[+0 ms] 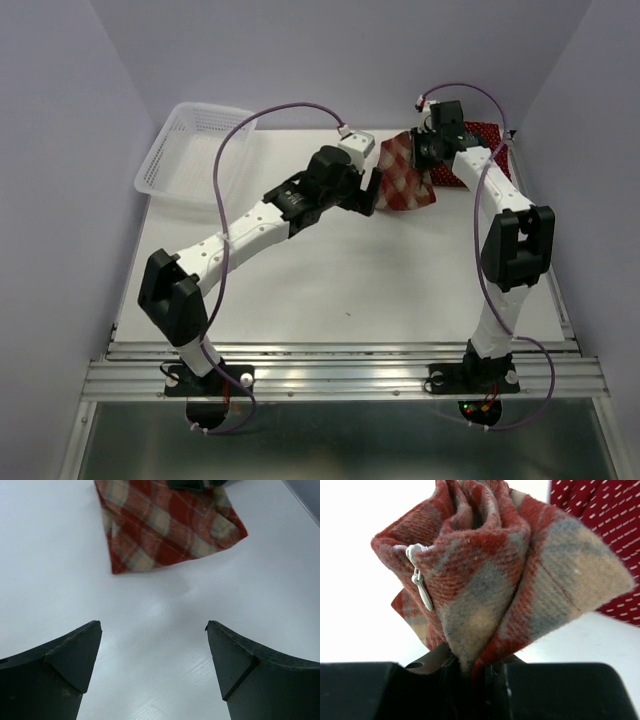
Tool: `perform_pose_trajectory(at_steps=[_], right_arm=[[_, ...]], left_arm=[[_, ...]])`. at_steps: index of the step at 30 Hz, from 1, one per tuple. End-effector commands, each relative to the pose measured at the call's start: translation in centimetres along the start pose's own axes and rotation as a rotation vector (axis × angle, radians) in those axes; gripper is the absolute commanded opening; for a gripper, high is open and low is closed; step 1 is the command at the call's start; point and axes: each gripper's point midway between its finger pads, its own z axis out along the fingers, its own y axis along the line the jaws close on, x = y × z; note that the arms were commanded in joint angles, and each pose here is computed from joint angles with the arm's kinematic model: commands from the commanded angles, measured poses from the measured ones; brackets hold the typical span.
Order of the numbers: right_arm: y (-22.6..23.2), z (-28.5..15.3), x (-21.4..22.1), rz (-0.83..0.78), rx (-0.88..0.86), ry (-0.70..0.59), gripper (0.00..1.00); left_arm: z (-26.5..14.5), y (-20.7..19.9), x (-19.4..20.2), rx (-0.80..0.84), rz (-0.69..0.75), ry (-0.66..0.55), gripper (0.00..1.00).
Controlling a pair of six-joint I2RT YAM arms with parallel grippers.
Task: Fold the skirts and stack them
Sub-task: Neatly place the folded skirt to the corner
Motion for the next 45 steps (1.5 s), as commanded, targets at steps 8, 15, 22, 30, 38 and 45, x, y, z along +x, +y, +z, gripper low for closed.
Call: perform_pose_trajectory(at_steps=[8,15,22,30,38,45], right_arm=[[-7.5,-1.6,-5.8,-0.206,0.222,-0.008,0.04],[-9.9,-2.5,-8.6,-0.201,0.299,-0.060,0.02],[-8.7,-5.1,-11.7,-0.251,0.258,-0.160,0.01],[-7.3,-7.6,-14.7,-0.291,0.214,-0.265,0.01],[-5.3,-10.8,-17.2,-0.267,0.142,-0.365,0.01],[-5.7,-11.2,-17.3,-0.277,0.169,-0.371,0.01]], left_arm=[[-2.8,8.3,-0.8,-0.165,-0.130,-0.060,0.98],[-2.1,9.6,-0.7,-0.173,-0.129,-0.068,0.98],[-1.0,10.3,0.6,-0.170,-0.141,-0.037,0.98],[-0.3,11.0,1.1,-0.175,-0.147,-0.025,0.98],[0.1,11.3,1.2,-0.175,-0.150,-0.028,0.98],[0.5,12.4,1.6,-0.192,-0.170,-0.020,0.98]])
